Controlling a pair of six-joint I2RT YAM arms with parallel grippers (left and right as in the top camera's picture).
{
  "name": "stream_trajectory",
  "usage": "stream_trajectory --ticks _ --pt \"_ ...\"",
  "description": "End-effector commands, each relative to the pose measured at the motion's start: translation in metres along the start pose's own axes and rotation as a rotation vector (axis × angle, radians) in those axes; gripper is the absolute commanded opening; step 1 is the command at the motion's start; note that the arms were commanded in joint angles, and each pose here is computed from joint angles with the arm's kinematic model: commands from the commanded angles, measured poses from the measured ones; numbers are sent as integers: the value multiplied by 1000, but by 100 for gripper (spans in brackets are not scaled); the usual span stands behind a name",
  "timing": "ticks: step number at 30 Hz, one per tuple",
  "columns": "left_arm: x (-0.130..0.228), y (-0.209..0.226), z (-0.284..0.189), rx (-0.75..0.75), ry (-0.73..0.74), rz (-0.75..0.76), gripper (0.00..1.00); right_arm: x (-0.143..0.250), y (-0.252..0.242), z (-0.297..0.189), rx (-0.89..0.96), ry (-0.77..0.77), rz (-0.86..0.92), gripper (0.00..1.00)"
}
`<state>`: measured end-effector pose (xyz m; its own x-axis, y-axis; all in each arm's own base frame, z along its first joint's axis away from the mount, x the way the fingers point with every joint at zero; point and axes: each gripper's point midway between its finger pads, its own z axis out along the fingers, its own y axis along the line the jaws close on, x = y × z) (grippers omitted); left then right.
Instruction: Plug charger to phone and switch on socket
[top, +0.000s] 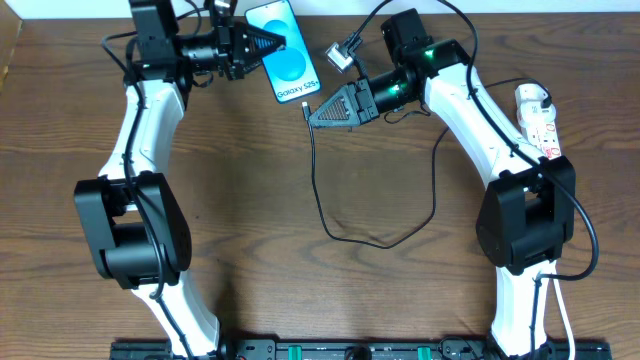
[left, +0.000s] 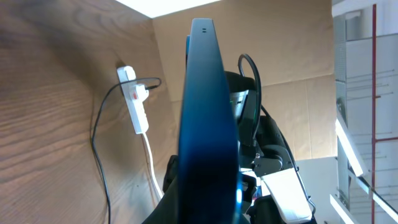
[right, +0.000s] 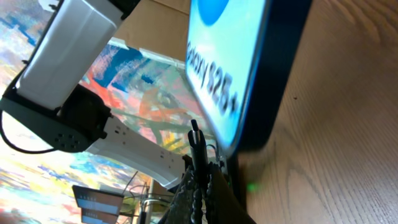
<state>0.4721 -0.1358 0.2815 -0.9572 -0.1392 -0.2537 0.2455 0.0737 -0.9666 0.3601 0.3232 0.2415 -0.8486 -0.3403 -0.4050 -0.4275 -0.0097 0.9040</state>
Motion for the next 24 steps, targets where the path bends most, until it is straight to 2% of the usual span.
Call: stream_trajectory --ticks 1,24 --pt "7 -12 4 25 35 24 7 -4 16 -5 -1 -11 -42 1" --pt "10 -12 10 28 48 15 7 -8 14 -13 6 -29 -39 1"
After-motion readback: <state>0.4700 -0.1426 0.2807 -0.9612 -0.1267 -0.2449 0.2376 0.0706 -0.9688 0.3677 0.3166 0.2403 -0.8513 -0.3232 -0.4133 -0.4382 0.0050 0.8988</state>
